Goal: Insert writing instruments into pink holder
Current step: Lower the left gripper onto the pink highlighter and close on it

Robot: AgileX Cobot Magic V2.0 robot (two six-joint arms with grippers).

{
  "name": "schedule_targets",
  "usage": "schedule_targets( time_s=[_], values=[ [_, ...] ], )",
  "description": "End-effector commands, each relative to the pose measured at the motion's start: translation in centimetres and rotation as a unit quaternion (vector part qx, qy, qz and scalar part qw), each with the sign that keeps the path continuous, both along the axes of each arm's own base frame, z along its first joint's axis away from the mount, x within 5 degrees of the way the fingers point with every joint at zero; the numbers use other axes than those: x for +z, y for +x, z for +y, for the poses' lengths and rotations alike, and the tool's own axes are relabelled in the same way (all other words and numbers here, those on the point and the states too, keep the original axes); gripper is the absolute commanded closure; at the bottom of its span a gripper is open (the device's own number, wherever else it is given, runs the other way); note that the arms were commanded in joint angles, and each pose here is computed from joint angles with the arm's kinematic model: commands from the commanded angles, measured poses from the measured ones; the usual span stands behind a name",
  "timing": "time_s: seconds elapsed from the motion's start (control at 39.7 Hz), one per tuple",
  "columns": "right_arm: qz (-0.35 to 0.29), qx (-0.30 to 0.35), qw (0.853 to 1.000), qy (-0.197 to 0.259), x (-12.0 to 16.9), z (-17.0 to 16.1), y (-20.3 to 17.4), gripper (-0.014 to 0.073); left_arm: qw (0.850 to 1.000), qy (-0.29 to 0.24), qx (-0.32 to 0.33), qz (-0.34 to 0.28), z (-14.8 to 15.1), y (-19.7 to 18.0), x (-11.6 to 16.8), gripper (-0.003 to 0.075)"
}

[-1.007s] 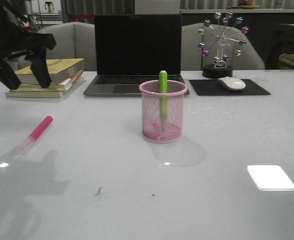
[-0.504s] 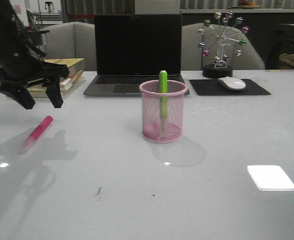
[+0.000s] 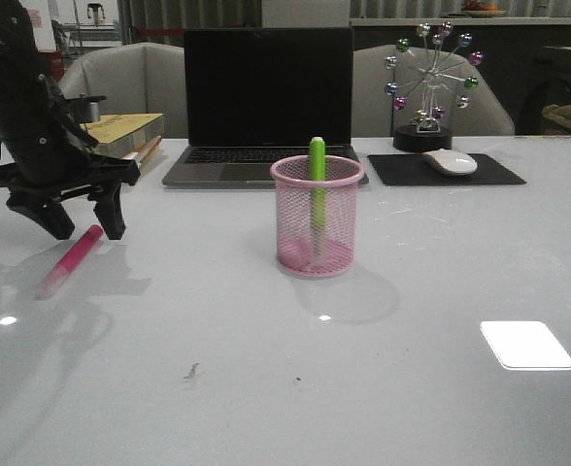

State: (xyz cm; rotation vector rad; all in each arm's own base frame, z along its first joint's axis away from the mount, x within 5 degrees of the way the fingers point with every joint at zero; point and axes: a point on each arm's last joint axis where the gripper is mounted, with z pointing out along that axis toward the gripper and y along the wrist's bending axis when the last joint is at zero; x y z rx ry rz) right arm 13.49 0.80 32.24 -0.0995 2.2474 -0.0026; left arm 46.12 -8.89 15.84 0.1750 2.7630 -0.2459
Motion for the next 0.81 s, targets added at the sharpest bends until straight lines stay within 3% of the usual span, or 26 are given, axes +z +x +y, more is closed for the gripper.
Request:
schedule_targets(
  time_s=[0.0,0.33,0.55,0.78],
  values=[
    [-0.049,0.0,0.999,-0.003,1.5,-0.1,0.2,0.0263,1.0,-0.012,0.0,-0.017,-0.4,0.0,2.1,0.0289],
    [-0.049,0.0,0.999,-0.003,1.5,-0.1,0.2,0.0263,0.998,-0.003,-0.012,0.056,-0.4,-0.8,-0.1,0.0634],
    [-0.049,0.0,0.999,-0.003,1.5,-0.1,0.2,0.0263,0.998,-0.007,-0.02,0.051,-0.6,-0.4,0.7,0.0626],
    [-0.049,0.0,0.999,-0.003,1.5,-0.1,0.2,0.0263,0.995,-0.052,-0.057,-0.069,-2.1,0.8,8.1,0.0626]
  ],
)
